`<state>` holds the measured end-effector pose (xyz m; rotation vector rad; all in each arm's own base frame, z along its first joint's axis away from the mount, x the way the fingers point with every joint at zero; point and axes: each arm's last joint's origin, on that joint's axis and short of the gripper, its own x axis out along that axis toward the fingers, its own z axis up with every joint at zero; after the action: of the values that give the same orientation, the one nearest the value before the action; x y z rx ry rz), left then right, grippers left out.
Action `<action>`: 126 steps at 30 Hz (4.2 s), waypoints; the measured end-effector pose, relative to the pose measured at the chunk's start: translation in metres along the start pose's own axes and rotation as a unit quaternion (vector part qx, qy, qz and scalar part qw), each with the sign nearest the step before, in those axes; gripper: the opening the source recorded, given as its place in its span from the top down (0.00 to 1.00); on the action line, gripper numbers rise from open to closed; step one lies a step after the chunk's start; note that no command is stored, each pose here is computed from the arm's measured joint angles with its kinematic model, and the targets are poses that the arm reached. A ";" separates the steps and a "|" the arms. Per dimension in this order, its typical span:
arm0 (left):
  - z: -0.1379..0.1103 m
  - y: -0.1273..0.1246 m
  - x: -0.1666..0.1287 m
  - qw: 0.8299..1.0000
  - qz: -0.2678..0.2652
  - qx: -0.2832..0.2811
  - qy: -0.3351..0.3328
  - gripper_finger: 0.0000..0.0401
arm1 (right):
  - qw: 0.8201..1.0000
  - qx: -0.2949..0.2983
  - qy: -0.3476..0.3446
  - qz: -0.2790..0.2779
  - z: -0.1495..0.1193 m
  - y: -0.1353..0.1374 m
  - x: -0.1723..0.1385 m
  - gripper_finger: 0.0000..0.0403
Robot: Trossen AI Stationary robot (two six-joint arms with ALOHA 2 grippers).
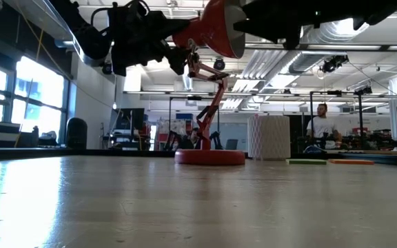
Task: Screw lightbulb
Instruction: Remove the lightbulb from the red lamp
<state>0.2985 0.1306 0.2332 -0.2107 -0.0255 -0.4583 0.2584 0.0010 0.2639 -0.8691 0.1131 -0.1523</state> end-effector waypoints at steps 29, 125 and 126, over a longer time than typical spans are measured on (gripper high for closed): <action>0.000 0.000 0.000 1.000 0.003 -0.006 0.000 0.36 | 0.999 0.017 0.028 -0.034 0.041 0.019 -0.031 0.36; -0.001 0.001 0.000 1.000 0.006 -0.004 0.000 0.36 | 0.853 0.516 0.071 0.038 0.005 0.012 -0.017 0.23; -0.001 0.000 0.000 1.000 0.006 -0.003 0.000 0.36 | 0.844 0.531 0.064 0.040 0.005 0.012 -0.015 0.23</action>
<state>0.2989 0.1309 0.2326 -0.2174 -0.0226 -0.4463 0.2452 0.0147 0.2585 0.2632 0.1637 -0.1652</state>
